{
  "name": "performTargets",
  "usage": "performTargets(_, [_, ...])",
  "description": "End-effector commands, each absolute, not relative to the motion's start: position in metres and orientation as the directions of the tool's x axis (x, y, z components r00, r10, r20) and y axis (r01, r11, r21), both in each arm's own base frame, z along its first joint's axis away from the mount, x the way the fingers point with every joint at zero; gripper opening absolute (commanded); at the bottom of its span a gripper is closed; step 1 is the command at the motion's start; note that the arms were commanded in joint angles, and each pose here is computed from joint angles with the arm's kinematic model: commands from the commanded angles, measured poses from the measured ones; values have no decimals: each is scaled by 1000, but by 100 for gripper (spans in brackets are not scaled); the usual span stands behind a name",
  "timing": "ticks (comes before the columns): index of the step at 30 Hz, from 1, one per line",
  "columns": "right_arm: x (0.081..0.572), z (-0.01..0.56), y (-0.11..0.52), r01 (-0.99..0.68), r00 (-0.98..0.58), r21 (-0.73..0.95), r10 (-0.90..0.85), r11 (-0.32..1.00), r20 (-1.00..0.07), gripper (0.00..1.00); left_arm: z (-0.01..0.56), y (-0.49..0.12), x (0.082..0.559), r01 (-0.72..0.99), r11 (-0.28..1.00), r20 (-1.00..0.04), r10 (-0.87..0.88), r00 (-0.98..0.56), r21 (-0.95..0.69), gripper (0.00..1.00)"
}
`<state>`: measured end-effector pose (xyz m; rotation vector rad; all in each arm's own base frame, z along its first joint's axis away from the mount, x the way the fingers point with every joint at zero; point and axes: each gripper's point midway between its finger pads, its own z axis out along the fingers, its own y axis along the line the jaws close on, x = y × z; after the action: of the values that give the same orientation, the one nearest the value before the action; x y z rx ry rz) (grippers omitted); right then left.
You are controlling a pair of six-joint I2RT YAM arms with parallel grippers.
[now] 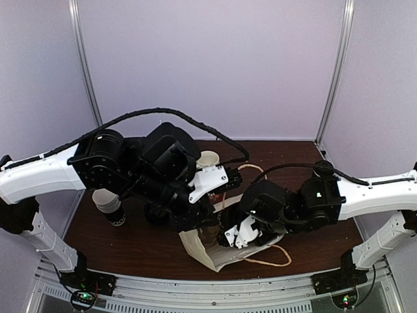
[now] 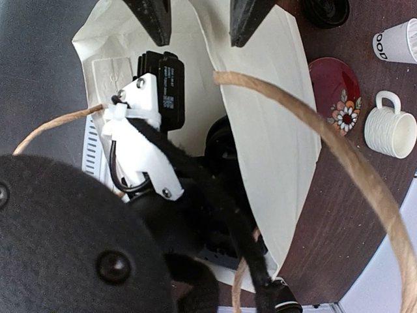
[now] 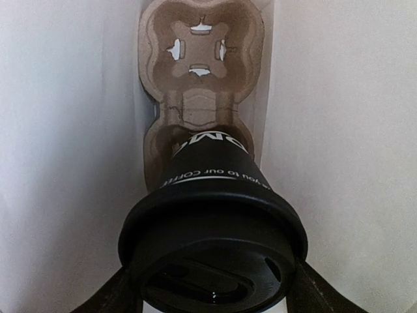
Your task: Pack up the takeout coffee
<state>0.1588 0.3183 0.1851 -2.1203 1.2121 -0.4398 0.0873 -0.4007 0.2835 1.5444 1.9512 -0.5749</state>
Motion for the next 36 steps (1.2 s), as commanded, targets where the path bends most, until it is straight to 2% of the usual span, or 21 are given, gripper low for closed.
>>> performTargets(1, [162,180,323,-648,512,-674,-858,-355,-40,56,299,-402,85,977,213,-718,684,-130,27,31])
performTargets(28, [180,154,332,-687,484,-636,-874,-351,-40,57,301,-397,88,972,229,-737,665,-122,46,31])
performTargets(36, [184,151,336,-714,466,-609,-884,-344,-47,57,317,-382,104,943,313,-766,632,-121,109,50])
